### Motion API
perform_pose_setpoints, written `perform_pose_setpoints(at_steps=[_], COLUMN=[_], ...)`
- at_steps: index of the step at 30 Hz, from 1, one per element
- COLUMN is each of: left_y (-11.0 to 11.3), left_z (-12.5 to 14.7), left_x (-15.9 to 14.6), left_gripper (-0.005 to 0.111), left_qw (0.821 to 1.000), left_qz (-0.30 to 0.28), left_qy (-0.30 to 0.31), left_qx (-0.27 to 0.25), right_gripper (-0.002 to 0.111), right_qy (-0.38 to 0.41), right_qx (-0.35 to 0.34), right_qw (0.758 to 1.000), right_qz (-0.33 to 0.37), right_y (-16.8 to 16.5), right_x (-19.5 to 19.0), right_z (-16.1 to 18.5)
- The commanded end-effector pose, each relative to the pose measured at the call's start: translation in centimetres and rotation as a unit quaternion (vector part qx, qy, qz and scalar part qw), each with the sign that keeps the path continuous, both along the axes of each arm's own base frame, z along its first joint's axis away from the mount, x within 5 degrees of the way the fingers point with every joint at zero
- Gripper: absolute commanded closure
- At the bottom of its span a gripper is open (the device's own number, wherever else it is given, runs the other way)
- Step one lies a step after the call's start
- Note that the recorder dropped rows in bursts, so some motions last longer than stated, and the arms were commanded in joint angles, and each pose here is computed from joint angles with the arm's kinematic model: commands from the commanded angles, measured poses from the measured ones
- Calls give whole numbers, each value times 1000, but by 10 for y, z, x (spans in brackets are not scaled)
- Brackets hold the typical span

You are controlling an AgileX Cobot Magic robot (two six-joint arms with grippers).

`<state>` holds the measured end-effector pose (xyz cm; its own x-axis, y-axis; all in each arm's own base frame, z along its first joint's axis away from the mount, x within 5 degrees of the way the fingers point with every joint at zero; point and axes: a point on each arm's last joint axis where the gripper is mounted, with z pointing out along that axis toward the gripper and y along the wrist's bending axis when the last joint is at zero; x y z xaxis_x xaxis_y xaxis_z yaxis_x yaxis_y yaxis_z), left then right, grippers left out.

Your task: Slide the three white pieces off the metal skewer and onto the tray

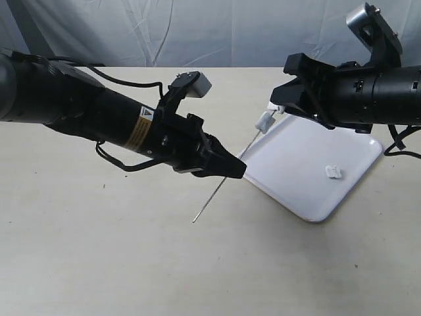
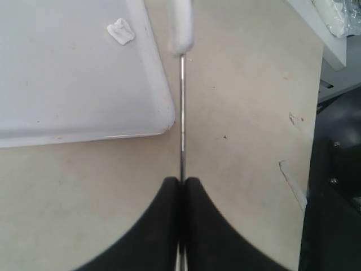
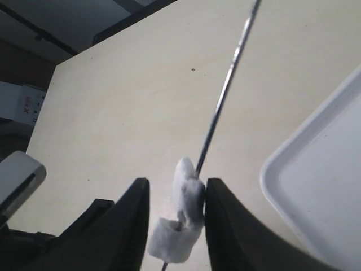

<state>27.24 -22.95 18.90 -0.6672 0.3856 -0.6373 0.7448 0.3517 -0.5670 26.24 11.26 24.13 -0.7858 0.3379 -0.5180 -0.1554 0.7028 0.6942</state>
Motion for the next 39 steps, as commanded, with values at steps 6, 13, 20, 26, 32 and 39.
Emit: perform_pose_setpoints(at_steps=[6, 13, 20, 26, 32, 39], left_y=[-4, -3, -3, -4, -3, -3], left_z=[3, 2, 2, 4, 2, 2], left_x=[-2, 0, 0, 0, 0, 0], left_gripper=[107, 107, 107, 107, 107, 107], left_qw=[1000, 1000, 1000, 1000, 1000, 1000], left_qz=[-15, -4, -2, -7, -11, -4], left_qy=[3, -4, -6, -6, -11, 0], left_qx=[-11, -4, -4, -8, 4, 5], right_gripper=[76, 76, 91, 104, 104, 104], right_qy=[-11, -11, -11, -11, -12, -15], right_qx=[-12, -12, -13, -13, -15, -26], right_qw=[1000, 1000, 1000, 1000, 1000, 999], right_qz=[-3, 2, 1, 0, -7, -26], right_y=[-2, -1, -1, -1, -2, -5], right_x=[1, 0, 1, 1, 2, 4], right_z=[2, 2, 2, 1, 1, 1])
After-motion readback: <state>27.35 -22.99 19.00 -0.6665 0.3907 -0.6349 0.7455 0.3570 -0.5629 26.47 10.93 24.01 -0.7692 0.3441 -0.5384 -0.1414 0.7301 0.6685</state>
